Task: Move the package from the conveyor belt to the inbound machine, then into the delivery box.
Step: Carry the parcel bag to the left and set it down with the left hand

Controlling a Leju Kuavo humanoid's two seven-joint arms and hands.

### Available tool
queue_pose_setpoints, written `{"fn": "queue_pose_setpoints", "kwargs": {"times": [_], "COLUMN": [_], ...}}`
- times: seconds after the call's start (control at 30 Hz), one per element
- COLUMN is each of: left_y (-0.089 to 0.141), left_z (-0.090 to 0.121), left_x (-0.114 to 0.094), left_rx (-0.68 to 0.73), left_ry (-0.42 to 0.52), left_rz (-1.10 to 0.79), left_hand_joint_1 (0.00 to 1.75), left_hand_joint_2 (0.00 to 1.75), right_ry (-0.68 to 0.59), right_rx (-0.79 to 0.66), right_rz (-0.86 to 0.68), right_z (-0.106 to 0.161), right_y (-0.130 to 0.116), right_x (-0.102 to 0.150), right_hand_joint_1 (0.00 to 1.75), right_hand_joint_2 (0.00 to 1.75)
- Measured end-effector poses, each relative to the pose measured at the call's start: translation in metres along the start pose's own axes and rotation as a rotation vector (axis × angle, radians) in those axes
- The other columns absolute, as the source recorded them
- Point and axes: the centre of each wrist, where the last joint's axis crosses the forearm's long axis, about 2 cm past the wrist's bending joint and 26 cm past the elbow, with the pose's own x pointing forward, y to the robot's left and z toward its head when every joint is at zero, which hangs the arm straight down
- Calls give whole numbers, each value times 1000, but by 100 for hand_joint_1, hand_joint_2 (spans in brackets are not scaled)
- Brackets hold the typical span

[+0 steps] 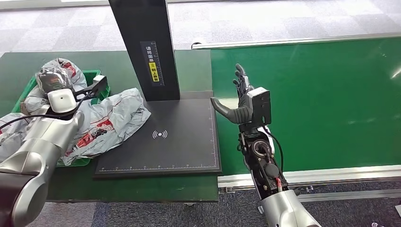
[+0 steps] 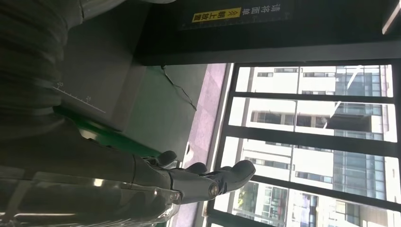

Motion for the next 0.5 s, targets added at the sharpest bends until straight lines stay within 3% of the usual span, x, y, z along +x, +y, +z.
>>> {"fn": "queue_pose_setpoints", "kwargs": {"times": [0.17,0.23,0.37,0.4,0.5], "left_y": [-6,-7,-11,-12,-15], "left_z": [-1,-1,-1,-1,1], "left_x": [1,0,0,1,2], "left_rx": [-39,-70,-187,-200,-163], "left_ry": [-5,-5,-1,1,10], "left_rz": [-85,-119,-229,-247,-249], "left_hand_joint_1": [169,158,10,0,0], "left_hand_joint_2": [175,175,175,175,175], "right_ry": [1,0,-3,-4,-5], "right_rx": [6,9,19,22,35], "right_rz": [0,2,9,9,10], "right_z": [0,0,0,0,0], "right_y": [1,1,4,4,5], "right_x": [0,0,0,1,1], "right_hand_joint_1": [0,0,0,0,0], "right_hand_joint_2": [175,175,175,175,175]}}
